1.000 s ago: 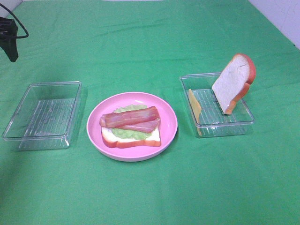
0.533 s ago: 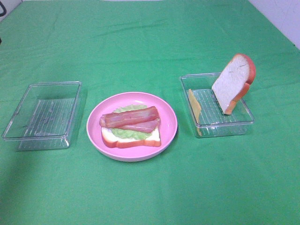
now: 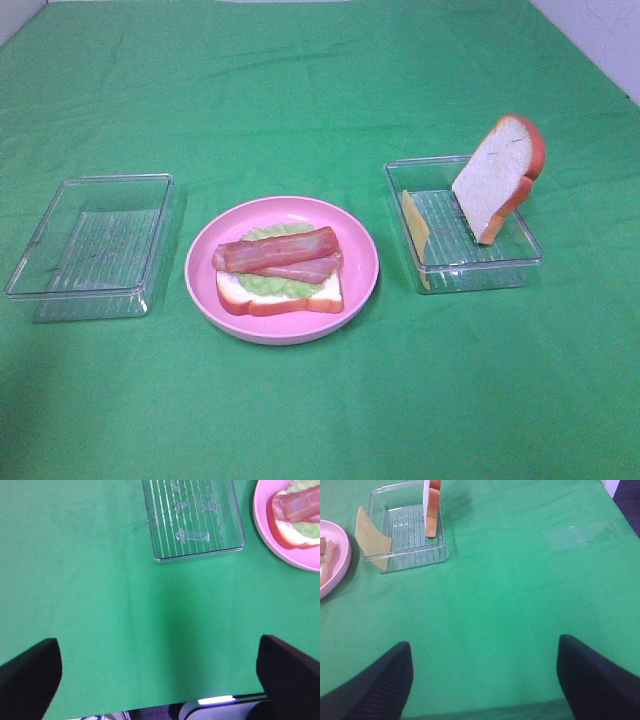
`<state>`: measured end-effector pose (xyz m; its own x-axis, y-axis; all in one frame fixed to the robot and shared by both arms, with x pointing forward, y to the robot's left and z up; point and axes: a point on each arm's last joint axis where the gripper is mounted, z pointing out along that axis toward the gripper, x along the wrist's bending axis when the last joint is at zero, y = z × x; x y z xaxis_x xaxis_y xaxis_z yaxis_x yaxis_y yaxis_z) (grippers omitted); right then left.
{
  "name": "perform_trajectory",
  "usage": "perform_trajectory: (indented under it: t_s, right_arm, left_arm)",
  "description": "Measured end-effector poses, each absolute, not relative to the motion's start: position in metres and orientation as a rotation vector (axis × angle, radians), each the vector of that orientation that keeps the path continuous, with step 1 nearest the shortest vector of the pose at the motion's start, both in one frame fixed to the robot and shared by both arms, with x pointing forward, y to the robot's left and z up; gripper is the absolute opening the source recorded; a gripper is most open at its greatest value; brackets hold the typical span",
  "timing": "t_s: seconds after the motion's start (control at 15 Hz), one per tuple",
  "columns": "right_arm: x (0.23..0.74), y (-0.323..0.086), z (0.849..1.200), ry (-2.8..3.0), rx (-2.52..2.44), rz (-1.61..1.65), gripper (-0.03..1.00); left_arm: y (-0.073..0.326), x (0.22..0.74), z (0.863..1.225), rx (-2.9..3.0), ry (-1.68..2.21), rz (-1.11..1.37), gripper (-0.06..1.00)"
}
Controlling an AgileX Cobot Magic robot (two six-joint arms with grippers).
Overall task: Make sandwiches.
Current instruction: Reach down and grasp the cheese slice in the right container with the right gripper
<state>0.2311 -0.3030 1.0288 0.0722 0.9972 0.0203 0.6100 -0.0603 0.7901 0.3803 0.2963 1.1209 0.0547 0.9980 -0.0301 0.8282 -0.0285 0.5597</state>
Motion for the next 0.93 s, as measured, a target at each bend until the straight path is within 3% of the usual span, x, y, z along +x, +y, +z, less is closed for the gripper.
perform_trajectory:
  t_s: [0.6,0.93]
  right_arm:
    - [0.231,-0.303,1.029,1.602,1.739,0.807,0.77]
    - [0.231,-0.303,1.029,1.602,1.739,0.807,0.77]
  left_arm:
    - [0.296,0.239,1.074,1.642,1.545,0.854,0.99]
    - [0.296,0.229,1.054,1.585,1.507,0.893,0.99]
